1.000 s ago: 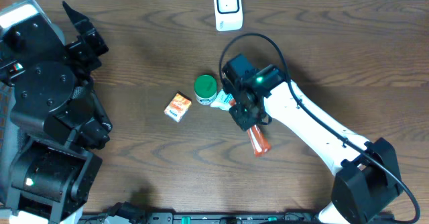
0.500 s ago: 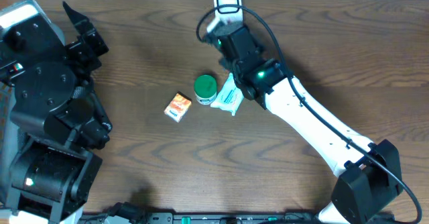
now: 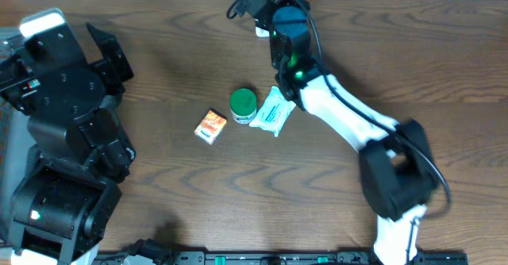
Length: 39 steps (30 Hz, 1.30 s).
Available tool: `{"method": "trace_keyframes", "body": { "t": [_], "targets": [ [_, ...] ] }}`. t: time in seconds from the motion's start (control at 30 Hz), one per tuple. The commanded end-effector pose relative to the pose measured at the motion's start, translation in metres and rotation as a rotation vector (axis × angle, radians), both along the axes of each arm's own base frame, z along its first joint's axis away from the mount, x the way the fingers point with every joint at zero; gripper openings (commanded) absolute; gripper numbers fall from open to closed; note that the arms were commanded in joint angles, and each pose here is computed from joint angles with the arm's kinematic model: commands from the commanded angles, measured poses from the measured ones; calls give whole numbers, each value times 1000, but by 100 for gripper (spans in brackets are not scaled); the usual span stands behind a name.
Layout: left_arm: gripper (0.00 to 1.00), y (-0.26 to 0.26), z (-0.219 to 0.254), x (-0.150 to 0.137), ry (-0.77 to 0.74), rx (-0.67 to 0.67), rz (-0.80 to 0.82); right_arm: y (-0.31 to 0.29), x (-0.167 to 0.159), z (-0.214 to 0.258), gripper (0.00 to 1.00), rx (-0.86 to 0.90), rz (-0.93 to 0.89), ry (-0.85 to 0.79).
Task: Scan the item barcode
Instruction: 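Carry the snack bar up to the white scanner with right gripper, then hold the snack bar against the scanner window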
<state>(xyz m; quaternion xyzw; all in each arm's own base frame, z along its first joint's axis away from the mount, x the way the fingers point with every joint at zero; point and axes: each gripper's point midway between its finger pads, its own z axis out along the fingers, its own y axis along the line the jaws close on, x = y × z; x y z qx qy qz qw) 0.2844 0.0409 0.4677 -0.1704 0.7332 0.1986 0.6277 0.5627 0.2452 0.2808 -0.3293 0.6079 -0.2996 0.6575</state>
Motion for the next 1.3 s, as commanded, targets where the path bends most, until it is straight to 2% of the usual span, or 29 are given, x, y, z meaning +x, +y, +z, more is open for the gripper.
{"method": "trace_keyframes", "body": {
  "t": [0.0, 0.17, 0.33, 0.47, 0.97, 1.27],
  "targets": [
    [98, 3, -7, -3, 34, 4, 9, 13, 19, -24, 1, -61, 64, -91],
    [98, 4, -24, -8, 124, 33, 10, 32, 42, -54, 1, -51, 151, -117],
    [98, 6, -40, -14, 213, 63, 10, 40, 75, -72, 2, 90, 185, -128],
    [98, 7, -43, -15, 228, 68, 10, 43, 90, -104, 2, 163, 206, -12],
    [98, 7, -45, -16, 238, 71, 10, 55, 79, -196, 1, 134, 237, 331],
    [98, 7, -45, -16, 238, 71, 10, 59, 74, -204, 1, 119, 222, 362]
  ]
}}
